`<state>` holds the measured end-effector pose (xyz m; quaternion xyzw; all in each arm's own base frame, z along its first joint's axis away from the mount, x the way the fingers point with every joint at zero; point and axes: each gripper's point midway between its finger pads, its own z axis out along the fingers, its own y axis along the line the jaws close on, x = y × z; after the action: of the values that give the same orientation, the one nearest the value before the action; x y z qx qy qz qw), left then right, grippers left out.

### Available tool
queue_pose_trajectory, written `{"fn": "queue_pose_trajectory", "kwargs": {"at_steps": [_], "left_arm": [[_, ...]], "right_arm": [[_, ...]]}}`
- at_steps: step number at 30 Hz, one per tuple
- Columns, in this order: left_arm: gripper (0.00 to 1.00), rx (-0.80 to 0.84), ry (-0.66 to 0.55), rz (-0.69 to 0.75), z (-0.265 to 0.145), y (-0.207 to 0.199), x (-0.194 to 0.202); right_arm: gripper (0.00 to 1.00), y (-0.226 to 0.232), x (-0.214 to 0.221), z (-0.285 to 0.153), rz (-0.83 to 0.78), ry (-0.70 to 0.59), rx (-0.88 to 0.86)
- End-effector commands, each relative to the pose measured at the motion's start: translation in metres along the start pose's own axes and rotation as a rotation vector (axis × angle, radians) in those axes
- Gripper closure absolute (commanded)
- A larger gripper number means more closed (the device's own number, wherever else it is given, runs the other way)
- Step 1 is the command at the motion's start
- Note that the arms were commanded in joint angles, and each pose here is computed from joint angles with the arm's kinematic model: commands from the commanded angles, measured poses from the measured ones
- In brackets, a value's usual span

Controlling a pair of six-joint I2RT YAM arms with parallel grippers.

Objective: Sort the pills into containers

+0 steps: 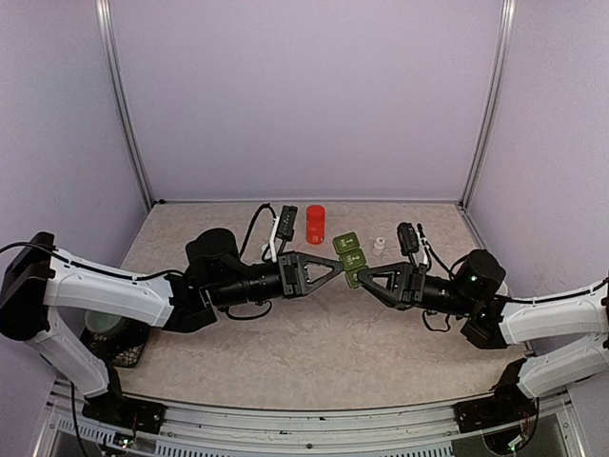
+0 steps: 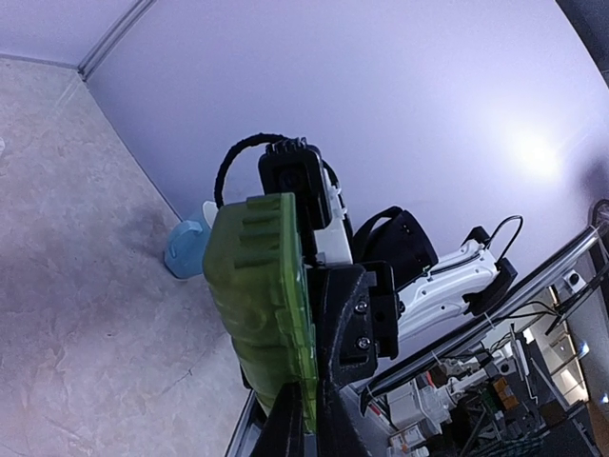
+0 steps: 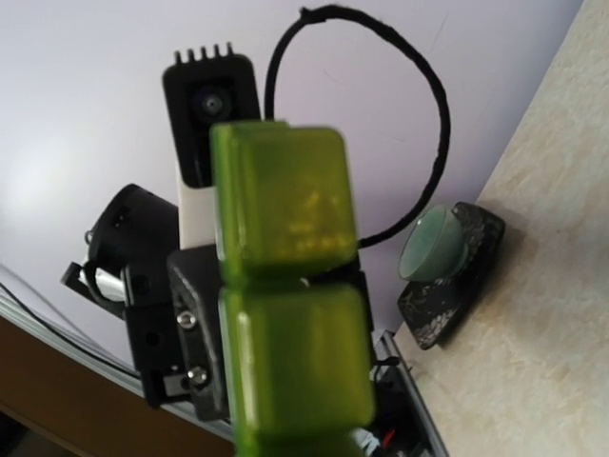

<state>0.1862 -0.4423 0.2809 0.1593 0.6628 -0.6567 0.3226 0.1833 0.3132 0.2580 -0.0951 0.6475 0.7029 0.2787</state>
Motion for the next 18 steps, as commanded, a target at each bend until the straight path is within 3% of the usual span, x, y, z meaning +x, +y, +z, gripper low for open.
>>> {"fn": "queue_pose_trajectory", "kwargs": {"at_steps": [1,11,13,18], "left_arm": [[0.92,0.254,-0.096,0.121,-0.016,-0.086,-0.027],[0.92,0.272,-0.118,0.116,-0.02,-0.091,-0.03],[0.84,0.204,-0.119,0.095,-0.02,-0.079,-0.03],[0.77,0.15,-0.17,0.075,-0.038,-0.061,-0.027]], "right_arm": [[1.0,-0.05,0.017,-0.007,0.137,0.009,0.162],[1.0,-0.044,0.017,-0.009,0.181,-0.012,0.1],[1.0,-0.035,0.012,-0.009,0.17,-0.032,0.064],[1.0,-0.009,-0.003,-0.015,0.203,-0.1,-0.063]]}}
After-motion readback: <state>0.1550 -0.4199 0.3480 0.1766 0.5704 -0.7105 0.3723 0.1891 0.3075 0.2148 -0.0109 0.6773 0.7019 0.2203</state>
